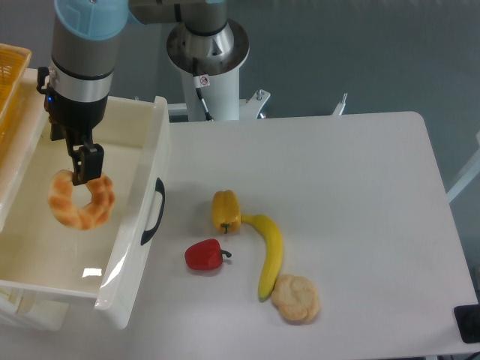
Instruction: Place the donuts in the upper white drawer
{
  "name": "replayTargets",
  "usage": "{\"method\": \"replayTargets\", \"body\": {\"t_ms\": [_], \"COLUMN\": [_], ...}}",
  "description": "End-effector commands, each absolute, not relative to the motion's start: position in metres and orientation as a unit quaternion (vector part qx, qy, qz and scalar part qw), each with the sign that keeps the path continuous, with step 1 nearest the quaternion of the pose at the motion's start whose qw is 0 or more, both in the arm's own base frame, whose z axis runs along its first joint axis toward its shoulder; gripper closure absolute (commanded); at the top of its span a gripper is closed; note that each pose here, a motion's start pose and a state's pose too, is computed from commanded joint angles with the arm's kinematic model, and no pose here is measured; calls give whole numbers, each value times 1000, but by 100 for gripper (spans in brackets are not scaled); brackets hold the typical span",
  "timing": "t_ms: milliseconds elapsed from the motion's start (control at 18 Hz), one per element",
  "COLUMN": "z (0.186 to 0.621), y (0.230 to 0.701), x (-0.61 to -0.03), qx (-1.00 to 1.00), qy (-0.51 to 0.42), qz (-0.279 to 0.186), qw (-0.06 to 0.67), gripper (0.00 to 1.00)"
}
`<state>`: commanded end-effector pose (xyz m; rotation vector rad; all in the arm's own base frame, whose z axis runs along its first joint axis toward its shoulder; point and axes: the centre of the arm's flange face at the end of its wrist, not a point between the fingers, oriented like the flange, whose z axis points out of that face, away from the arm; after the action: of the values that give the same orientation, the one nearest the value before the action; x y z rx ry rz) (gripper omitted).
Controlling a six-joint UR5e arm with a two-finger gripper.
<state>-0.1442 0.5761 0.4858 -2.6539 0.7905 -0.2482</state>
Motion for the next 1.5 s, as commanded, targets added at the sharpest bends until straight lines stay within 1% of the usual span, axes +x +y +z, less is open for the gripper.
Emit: {"method": "replayTargets", "body": {"t_ms": [167,278,444,944,1111,1389,1500], "z": [474,474,477,483,481,478,460], "y": [577,575,569,560,538,501,495], "x": [-172,-198,-221,-242,-292,-374,-404], "qx": [-945,-948,-950,-954,-962,-968,-969], "qy": [261,249,239,216,178,121,114], "qz": [-88,-82,-71,-59,-50,-6,4], "qw": [177,181,189,197,199,219,220], "gripper": [0,0,0,0,0,0,0]}}
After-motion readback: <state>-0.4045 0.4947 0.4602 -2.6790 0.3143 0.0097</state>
